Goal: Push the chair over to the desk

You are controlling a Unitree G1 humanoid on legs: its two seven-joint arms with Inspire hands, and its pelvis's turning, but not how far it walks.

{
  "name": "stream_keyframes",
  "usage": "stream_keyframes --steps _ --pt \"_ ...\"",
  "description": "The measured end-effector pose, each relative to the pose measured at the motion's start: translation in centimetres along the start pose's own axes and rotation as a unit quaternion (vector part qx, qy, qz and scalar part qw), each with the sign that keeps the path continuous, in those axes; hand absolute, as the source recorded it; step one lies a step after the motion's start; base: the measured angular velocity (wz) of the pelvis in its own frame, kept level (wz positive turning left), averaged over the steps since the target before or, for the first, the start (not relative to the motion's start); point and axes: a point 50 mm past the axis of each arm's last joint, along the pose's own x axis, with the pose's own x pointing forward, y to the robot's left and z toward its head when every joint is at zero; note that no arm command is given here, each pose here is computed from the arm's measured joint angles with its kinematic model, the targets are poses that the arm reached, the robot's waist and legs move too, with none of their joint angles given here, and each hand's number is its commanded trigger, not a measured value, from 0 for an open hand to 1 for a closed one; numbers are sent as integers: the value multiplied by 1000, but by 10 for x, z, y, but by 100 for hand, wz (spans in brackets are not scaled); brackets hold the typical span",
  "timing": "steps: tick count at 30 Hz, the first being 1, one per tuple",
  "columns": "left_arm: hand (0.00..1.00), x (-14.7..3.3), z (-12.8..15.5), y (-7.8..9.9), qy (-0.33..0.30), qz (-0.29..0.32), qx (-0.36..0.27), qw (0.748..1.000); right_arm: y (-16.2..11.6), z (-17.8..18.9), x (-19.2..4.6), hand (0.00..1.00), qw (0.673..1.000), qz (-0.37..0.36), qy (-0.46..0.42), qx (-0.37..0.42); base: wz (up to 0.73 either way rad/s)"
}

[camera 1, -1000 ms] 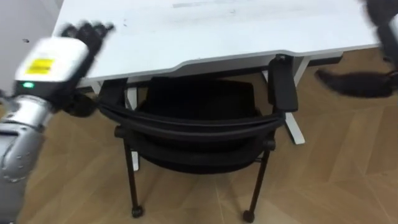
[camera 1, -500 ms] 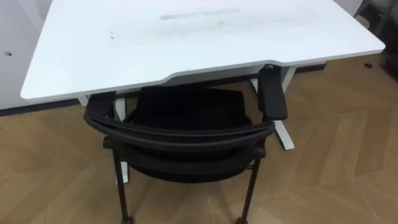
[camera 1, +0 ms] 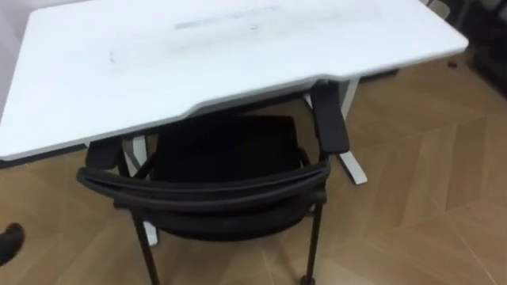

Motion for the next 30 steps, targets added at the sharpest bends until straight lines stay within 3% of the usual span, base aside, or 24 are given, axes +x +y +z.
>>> stream_keyframes --steps 4,10,14,17,22,30 --pt "0 -30 -71 -7 176 -68 16 982 11 -54 -15 0 986 63 150 39 -10" --pt "0 -71 -128 1 308 -133 59 940 2 -126 -52 0 936 99 336 45 5" --pt "0 -97 -152 3 390 -180 65 901 -3 -150 -75 0 901 136 410 27 0" --pt "0 -108 -158 1 420 -210 62 881 0 -158 -87 0 881 166 442 18 0" --pt "0 -124 -160 -19 455 -299 71 836 30 -153 -93 0 854 245 458 0 0" --pt "0 -116 -148 -38 440 -347 74 825 58 -142 -95 0 834 326 445 -23 0"
